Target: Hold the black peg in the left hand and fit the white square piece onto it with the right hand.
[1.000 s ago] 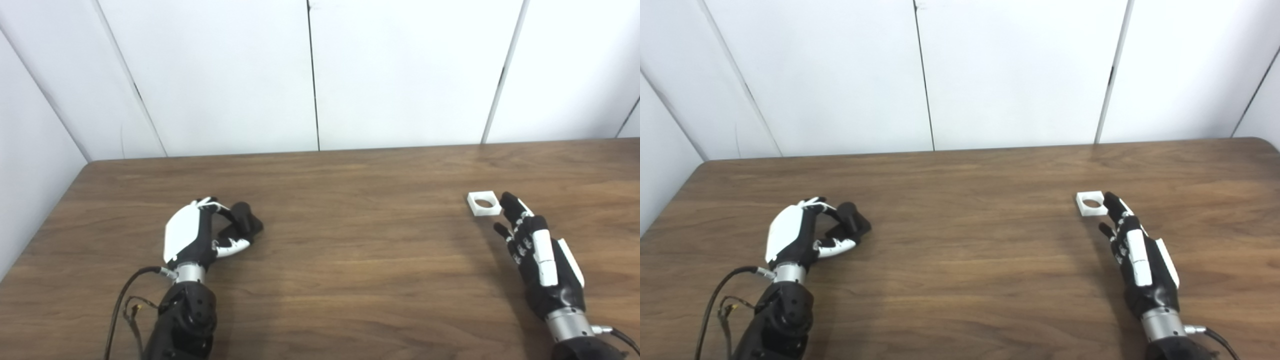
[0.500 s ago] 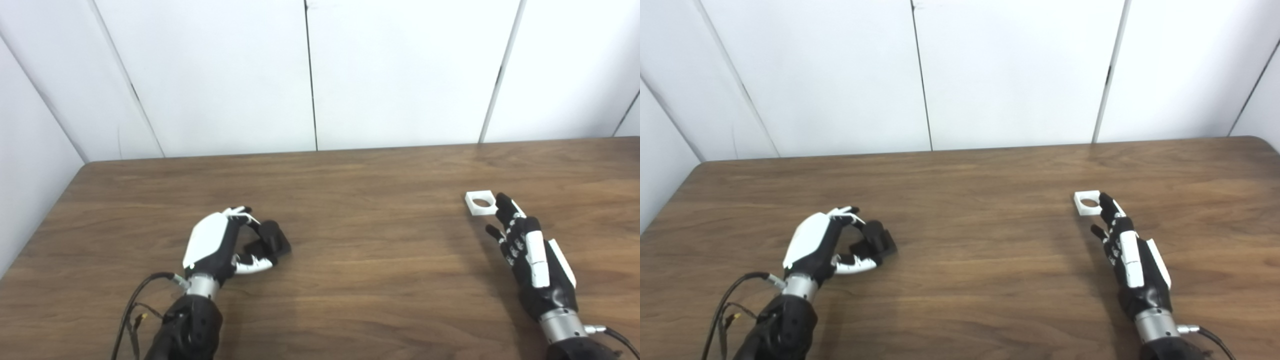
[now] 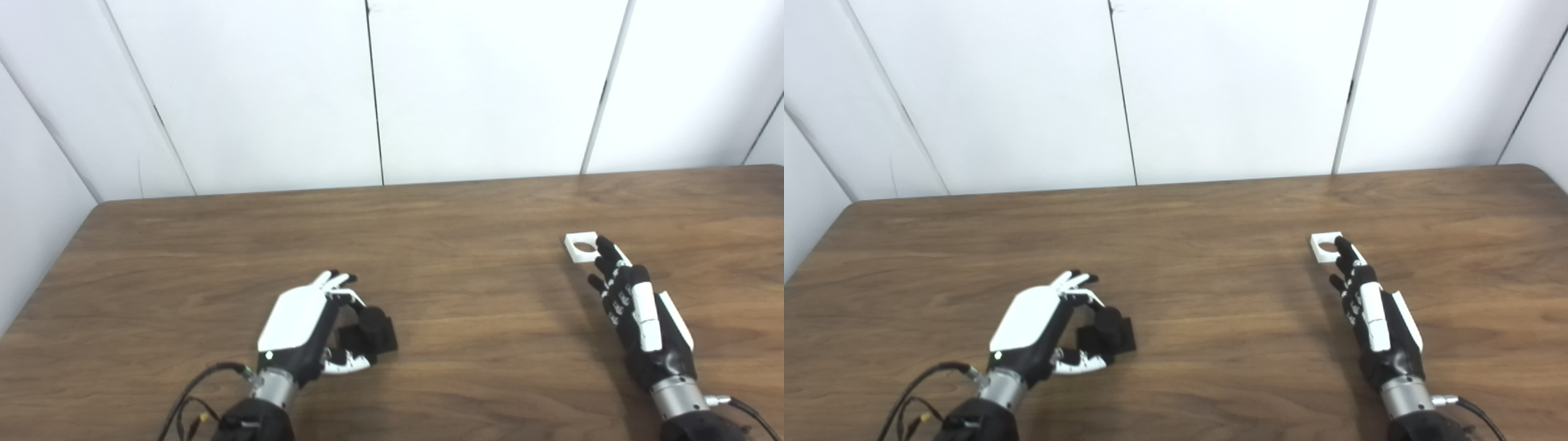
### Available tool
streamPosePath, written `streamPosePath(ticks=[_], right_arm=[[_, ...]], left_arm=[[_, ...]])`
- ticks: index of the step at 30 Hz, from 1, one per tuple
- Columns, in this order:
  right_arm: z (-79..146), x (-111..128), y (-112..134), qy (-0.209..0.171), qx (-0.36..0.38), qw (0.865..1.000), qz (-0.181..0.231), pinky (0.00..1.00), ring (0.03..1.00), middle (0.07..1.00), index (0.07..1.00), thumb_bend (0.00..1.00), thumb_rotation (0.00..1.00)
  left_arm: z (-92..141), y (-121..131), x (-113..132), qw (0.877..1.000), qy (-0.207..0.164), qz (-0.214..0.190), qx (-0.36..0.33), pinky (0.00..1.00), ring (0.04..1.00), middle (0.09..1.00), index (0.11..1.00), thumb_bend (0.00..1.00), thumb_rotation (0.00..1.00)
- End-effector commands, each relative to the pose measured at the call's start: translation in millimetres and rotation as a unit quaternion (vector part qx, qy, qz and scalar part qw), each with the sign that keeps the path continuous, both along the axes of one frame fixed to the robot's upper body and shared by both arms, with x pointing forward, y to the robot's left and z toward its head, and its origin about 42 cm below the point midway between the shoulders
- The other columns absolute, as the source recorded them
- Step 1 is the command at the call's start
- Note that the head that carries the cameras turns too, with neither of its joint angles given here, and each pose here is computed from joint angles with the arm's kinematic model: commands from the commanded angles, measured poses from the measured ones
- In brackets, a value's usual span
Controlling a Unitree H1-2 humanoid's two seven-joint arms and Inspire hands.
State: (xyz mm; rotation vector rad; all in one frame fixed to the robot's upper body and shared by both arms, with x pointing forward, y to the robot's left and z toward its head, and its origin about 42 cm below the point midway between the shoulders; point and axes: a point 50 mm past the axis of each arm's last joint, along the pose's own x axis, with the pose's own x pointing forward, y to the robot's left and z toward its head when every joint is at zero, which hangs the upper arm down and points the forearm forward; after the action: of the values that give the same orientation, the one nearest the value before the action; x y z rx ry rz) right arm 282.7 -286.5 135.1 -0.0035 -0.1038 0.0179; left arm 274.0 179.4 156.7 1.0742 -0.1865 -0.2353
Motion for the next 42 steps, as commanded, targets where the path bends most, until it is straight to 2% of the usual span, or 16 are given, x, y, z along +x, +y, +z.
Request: streamPosePath(ticks=[1,10,16,25,36,42], right_arm=[[11,2,3,-0.026,0.006,1.000,0.003,0.97,1.000,0.994,0.951,0.64,1.00],[9,2,4,-0.026,0.005,1.000,-0.001,0.95,1.000,0.991,0.947,0.65,1.00],[9,0,4,-0.028,0.007,1.000,-0.005,0.97,1.000,0.990,0.947,0.65,1.00],[12,-1,4,-0.031,0.010,0.999,-0.015,0.99,1.000,0.970,0.930,0.65,0.99],[17,1,2,-0.027,0.009,1.000,-0.010,1.00,1.000,0.975,0.932,0.66,0.99],[21,3,0,-0.029,0.017,0.999,-0.013,0.99,1.000,0.962,0.920,0.66,0.95]], left_arm=[[1,-14,-11,0.999,-0.002,-0.034,-0.005,0.90,0.946,0.882,0.491,0.52,0.07],[-2,-41,-36,0.996,0.041,-0.076,-0.036,0.96,0.967,0.903,0.491,0.52,0.07],[-6,-51,-42,0.993,0.052,-0.092,-0.047,1.00,0.955,0.885,0.490,0.52,0.07],[-13,-57,-45,0.990,0.079,-0.097,-0.061,1.00,0.977,0.891,0.489,0.52,0.07],[-17,-55,-44,0.990,0.086,-0.093,-0.061,1.00,0.980,0.897,0.490,0.52,0.07],[-18,-55,-44,0.989,0.096,-0.093,-0.061,1.00,0.976,0.898,0.489,0.52,0.07]])
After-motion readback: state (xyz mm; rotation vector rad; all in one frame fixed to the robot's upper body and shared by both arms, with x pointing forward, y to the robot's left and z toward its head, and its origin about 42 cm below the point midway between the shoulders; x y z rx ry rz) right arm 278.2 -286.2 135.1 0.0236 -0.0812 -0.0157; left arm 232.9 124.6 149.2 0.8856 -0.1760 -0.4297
